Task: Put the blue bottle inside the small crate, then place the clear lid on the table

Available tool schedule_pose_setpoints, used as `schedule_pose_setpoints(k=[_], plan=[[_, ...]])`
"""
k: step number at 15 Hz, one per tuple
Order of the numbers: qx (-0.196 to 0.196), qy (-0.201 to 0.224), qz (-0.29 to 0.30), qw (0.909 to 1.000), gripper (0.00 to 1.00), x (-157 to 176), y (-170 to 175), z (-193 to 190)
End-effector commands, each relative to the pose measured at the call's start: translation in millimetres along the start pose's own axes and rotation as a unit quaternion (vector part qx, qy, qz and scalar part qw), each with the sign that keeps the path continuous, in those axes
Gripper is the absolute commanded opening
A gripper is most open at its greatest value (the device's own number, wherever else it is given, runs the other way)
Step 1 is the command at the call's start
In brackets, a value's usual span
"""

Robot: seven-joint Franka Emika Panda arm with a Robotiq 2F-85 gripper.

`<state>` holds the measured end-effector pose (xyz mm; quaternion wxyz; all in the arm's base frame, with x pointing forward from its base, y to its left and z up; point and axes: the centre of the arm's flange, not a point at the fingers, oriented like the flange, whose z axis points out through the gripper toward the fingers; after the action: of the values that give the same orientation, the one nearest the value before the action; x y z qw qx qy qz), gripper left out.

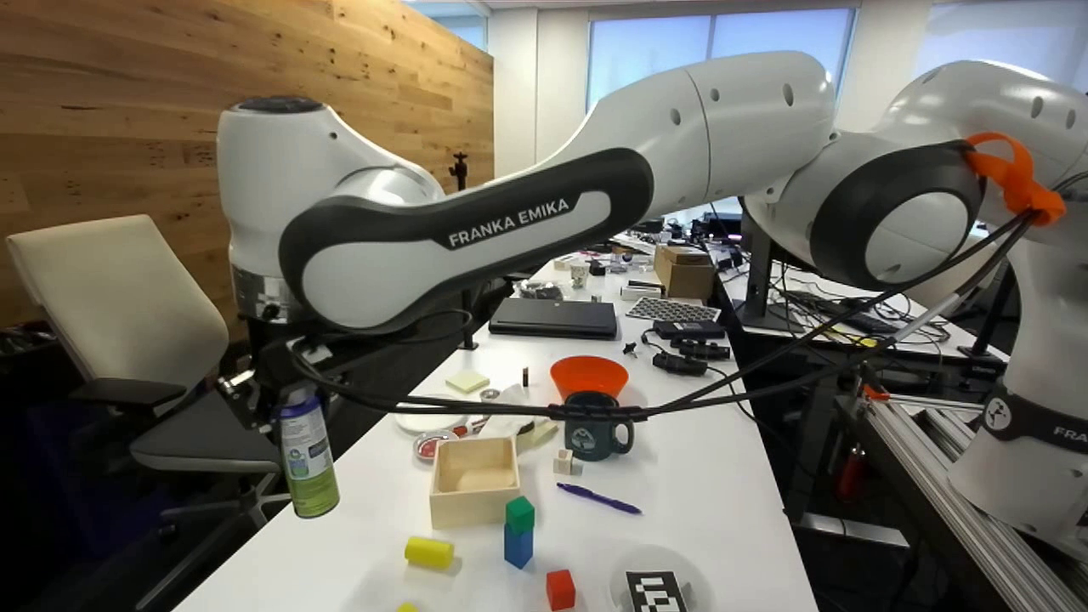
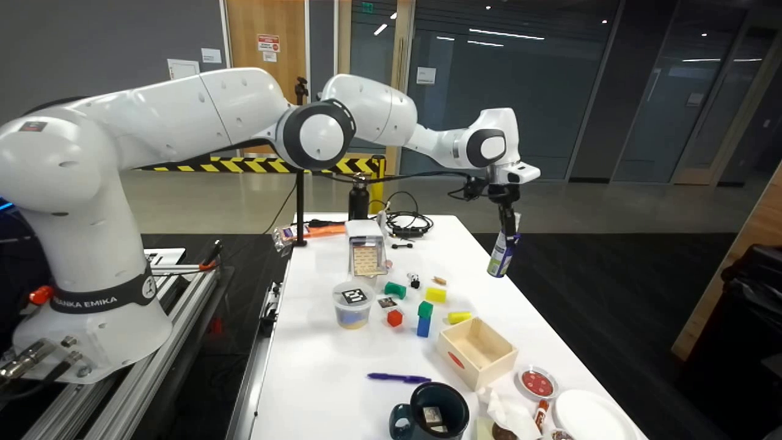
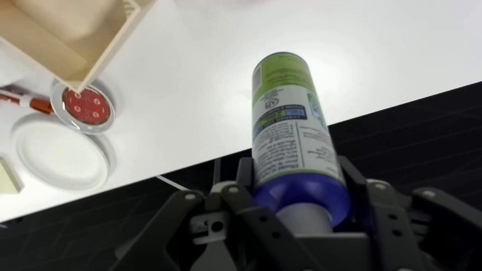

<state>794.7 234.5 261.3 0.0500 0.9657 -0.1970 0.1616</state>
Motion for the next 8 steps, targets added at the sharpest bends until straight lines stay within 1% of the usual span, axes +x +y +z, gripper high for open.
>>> schedule_pose_setpoints(k=[1,3,6,8], plan=[[-0.013,-0.008,0.098,0.995,0.3,-42.0,67.6,7.0],[-0.026,-0.008,0.148,0.9887,0.3,-37.1,83.7,17.8],[-0.046,0.0,0.207,0.9773,0.3,-33.1,104.7,29.8],[-0.057,0.012,0.238,0.9694,0.3,-30.5,113.5,26.4]])
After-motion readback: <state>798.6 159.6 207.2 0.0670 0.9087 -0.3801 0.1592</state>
